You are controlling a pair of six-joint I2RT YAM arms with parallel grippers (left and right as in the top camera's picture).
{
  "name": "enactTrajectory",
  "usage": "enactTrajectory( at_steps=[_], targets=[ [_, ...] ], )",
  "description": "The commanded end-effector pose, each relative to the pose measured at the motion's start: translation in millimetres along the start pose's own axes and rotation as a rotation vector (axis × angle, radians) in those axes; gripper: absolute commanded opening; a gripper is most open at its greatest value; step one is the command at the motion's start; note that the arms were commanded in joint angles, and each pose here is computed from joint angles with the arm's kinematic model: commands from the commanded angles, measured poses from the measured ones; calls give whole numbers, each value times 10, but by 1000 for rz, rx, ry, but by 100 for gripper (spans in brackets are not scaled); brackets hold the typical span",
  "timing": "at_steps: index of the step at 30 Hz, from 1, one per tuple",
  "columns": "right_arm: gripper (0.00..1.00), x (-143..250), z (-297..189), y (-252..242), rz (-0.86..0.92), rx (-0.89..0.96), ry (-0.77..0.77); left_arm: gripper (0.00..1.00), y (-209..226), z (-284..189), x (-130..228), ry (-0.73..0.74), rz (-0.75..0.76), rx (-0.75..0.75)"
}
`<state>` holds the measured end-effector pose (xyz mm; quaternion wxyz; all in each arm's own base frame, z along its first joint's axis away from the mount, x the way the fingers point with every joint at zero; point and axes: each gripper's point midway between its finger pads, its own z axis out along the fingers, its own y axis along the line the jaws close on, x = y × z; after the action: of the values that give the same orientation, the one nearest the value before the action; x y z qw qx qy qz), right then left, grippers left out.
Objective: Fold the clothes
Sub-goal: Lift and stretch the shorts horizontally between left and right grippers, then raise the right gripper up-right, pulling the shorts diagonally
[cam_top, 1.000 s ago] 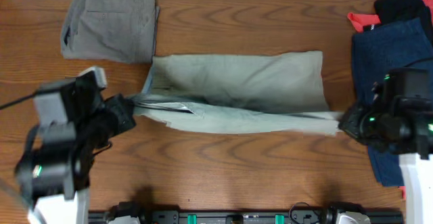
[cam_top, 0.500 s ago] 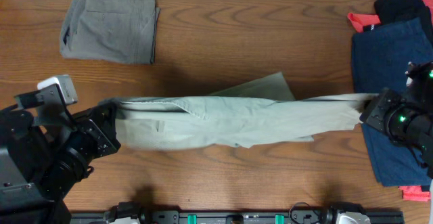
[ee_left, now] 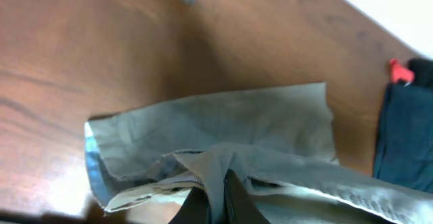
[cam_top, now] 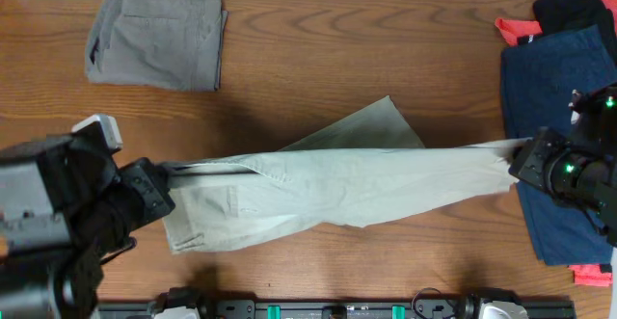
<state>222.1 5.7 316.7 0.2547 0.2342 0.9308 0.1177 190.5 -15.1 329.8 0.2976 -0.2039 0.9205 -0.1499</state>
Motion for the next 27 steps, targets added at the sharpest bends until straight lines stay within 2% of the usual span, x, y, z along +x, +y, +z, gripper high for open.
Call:
enactTrajectory(
  at_steps=[1, 16, 27],
  targets=[
    [1, -115, 36, 1, -12, 0, -15, 6, 95, 30, -46, 4, -4, -63],
    [1, -270, 824, 578, -134, -95, 147, 6, 374, 37, 253, 127, -76, -206],
    [1, -230, 1490, 931, -197, -100, 238, 6, 630, 468, 544, 272, -124, -286]
  ],
)
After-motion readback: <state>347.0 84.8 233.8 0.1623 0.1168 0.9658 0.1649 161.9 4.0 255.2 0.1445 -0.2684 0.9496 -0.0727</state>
